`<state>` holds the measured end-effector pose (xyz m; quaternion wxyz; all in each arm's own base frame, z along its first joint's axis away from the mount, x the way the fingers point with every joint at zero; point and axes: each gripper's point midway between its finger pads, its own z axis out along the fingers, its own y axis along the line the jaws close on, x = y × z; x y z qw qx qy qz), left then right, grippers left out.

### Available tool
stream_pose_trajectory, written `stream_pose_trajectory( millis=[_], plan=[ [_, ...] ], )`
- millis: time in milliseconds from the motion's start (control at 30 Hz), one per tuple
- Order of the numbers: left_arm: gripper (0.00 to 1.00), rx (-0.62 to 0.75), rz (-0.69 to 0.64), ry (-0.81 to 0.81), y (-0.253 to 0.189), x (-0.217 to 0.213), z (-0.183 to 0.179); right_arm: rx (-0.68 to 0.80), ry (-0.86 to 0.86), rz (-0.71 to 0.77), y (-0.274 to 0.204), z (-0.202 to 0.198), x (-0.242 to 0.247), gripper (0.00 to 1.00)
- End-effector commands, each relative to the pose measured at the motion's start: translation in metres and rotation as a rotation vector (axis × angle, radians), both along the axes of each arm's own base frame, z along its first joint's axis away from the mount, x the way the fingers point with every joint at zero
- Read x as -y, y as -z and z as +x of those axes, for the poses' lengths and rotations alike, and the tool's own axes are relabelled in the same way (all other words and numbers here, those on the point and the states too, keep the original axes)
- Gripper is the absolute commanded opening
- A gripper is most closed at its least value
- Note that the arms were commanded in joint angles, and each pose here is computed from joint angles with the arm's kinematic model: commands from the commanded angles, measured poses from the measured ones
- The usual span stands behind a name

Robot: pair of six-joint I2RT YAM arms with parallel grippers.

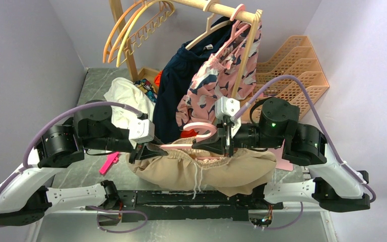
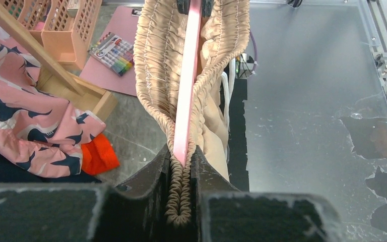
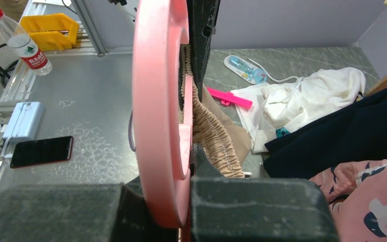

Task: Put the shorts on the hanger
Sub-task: Adjust the shorts on the hanger, then place the hanger at the clothesline.

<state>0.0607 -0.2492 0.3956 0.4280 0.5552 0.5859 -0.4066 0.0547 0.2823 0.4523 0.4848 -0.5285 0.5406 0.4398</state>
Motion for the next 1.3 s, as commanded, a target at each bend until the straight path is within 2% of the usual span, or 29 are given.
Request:
stream_pose_trajectory(
  millis=[0, 33, 67, 167, 200, 267, 467, 667, 733, 800, 867, 900, 1067, 1100, 1167, 1267],
  plan=[
    [0.07, 0.039, -0.068, -0.087, -0.015, -0.003, 0.013, 0.003, -0.018, 0.075, -0.018, -0.007, 0.004, 0.0],
    [0.07, 0.04, -0.074, -0.089, -0.016, -0.003, 0.013, 0.004, -0.022, 0.079, -0.019, -0.008, 0.004, 0.0],
    [0.14, 0.041, -0.079, -0.094, -0.017, -0.004, 0.014, 0.004, -0.024, 0.083, -0.02, -0.008, 0.005, 0.0],
    [0.53, 0.036, -0.081, -0.07, -0.019, -0.003, 0.009, 0.005, -0.027, 0.085, -0.02, -0.008, 0.004, 0.0],
    [0.61, 0.031, -0.082, -0.061, -0.019, -0.003, 0.008, 0.006, -0.026, 0.085, -0.02, -0.008, 0.003, 0.0],
    [0.66, 0.026, -0.08, -0.058, -0.019, -0.002, 0.007, 0.006, -0.022, 0.079, -0.019, -0.007, 0.003, 0.0],
    [0.71, -0.003, -0.041, -0.018, -0.007, 0.0, 0.001, 0.008, -0.028, 0.09, -0.022, -0.008, 0.002, 0.0],
    [0.69, -0.023, -0.011, 0.015, 0.002, 0.007, -0.001, 0.004, -0.037, 0.087, -0.021, -0.009, 0.001, 0.0],
    [0.64, -0.023, -0.013, 0.023, 0.001, 0.009, -0.001, 0.003, -0.035, 0.082, -0.02, -0.008, 0.0, 0.0],
    [0.49, -0.026, -0.012, 0.04, 0.0, 0.01, -0.003, 0.003, -0.032, 0.08, -0.02, -0.008, 0.001, 0.0],
    [0.17, -0.032, -0.005, 0.04, 0.001, 0.011, -0.003, 0.003, -0.034, 0.082, -0.021, -0.008, 0.001, 0.0],
    [0.09, -0.032, -0.003, 0.031, 0.002, 0.01, -0.002, 0.003, -0.035, 0.081, -0.02, -0.009, 0.001, 0.0],
    [0.07, -0.006, -0.045, -0.055, -0.004, 0.003, 0.008, 0.002, -0.04, 0.074, -0.018, -0.009, 0.001, 0.0],
    [0.07, 0.001, -0.059, -0.079, -0.007, 0.0, 0.01, 0.001, -0.039, 0.075, -0.019, -0.009, 0.001, 0.03],
    [0.07, 0.007, -0.08, -0.151, -0.012, -0.009, 0.017, 0.0, -0.038, 0.085, -0.022, -0.01, 0.004, 0.4],
    [0.07, 0.01, -0.083, -0.239, -0.016, -0.027, 0.023, -0.001, -0.022, 0.096, -0.026, -0.009, 0.008, 0.9]
  ],
)
